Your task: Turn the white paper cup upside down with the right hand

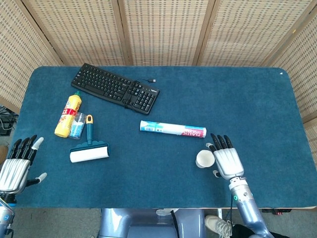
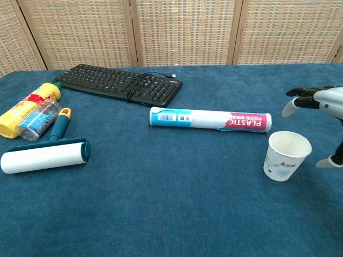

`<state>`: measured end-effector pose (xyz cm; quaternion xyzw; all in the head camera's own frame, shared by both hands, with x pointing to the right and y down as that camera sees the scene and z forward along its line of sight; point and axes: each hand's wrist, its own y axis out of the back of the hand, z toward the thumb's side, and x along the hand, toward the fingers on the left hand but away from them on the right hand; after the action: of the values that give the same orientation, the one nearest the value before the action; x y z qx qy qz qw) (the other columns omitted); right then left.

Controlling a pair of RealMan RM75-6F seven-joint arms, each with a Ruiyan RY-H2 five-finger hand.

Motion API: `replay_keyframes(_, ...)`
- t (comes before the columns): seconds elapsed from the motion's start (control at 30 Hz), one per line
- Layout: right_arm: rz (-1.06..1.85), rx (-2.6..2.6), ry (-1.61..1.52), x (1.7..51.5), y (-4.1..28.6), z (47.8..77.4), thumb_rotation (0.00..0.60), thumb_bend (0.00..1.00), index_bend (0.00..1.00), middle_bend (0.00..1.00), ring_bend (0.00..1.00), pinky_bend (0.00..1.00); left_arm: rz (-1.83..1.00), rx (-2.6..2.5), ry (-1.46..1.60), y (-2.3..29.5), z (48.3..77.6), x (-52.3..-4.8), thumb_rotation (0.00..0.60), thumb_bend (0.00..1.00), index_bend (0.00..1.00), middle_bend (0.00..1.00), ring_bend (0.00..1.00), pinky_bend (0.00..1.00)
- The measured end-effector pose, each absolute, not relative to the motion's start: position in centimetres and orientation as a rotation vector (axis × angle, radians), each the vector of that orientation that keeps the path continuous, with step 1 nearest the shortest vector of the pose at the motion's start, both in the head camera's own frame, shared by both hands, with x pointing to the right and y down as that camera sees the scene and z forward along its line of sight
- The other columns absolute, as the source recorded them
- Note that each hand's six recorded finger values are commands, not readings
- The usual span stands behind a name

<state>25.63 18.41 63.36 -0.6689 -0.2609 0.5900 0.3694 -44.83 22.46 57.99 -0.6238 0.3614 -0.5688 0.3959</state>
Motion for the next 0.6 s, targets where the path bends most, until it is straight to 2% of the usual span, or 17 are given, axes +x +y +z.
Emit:
replay_keyframes(0.2, 1.529, -1.721, -0.646, 23.8, 18.1, 64.0, 0.6, 0.19, 0.28, 0.0, 0.0, 0.05, -1.44, -1.585, 0.917, 22.5, 58.0, -44.8, 0.6, 0.07, 0.0, 0.0, 0.0, 0.0)
replay_keyframes(0.6, 1.567, -1.658, -0.627, 23.5, 17.4, 64.9, 0.6, 0.2, 0.33, 0.0, 0.0, 0.08, -1.437, -1.59, 0.916, 22.5, 58.0, -44.7, 0.6, 0.07, 0.0, 0.0, 0.0, 0.0)
